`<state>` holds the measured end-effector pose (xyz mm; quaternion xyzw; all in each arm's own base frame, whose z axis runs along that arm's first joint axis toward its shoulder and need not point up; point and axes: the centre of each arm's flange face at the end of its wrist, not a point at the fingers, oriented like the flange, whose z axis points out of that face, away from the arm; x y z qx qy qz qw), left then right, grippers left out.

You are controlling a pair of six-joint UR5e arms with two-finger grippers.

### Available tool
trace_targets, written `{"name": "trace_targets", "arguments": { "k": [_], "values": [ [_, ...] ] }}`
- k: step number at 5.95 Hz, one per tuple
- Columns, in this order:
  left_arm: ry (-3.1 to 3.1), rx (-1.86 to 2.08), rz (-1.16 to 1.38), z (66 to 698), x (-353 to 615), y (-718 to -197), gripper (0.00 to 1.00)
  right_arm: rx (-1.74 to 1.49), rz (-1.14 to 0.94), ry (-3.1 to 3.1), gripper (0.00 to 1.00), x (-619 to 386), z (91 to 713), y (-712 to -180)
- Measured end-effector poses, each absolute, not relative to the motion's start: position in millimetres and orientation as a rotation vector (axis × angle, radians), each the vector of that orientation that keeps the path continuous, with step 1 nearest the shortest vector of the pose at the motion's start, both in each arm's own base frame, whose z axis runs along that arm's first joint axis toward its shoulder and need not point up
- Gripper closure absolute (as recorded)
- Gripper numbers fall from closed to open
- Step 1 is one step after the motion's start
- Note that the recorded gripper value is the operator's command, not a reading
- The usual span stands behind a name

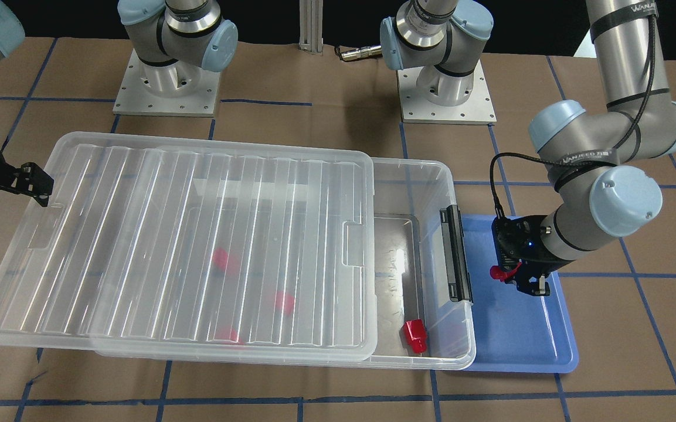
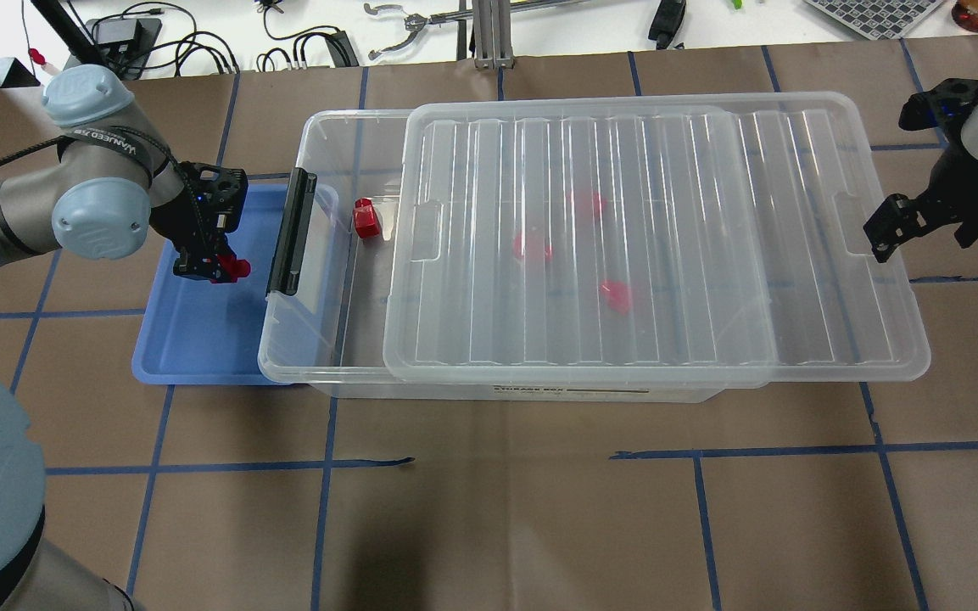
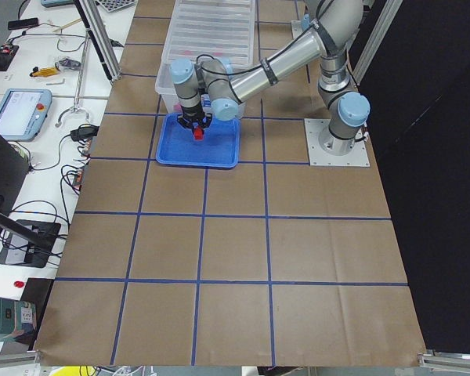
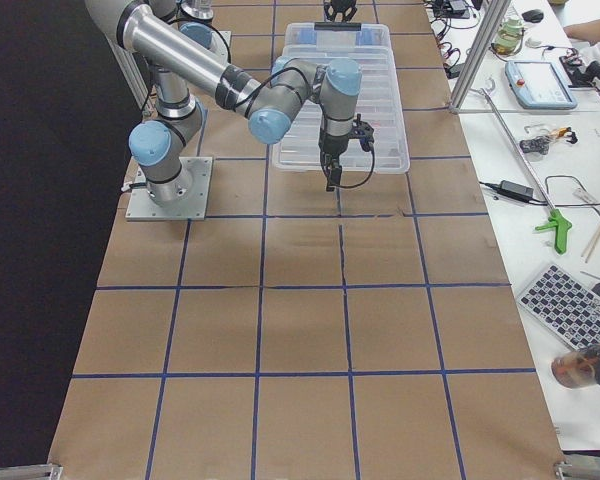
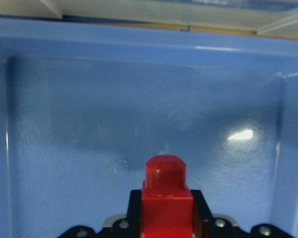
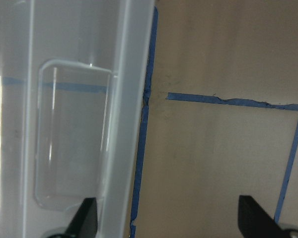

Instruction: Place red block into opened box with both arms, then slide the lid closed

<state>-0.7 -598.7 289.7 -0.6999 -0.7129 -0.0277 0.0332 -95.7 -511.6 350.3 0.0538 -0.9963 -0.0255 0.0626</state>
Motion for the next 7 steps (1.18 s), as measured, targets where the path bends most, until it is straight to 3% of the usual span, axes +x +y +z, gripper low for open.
{"name": "trace_targets", "arguments": {
  "k": [3, 7],
  "values": [
    [-2.232, -2.107, -0.076, 391.8, -78.3, -577.5, 1.00, 0.181, -0.054, -2.990, 0.00, -115.6, 353.9, -510.4],
    [-2.228, -2.087, -0.015, 323.4, -180.7, -565.8, 1.00, 0.156, -0.037, -2.980, 0.00, -137.7, 362.2, -507.0]
  ]
}}
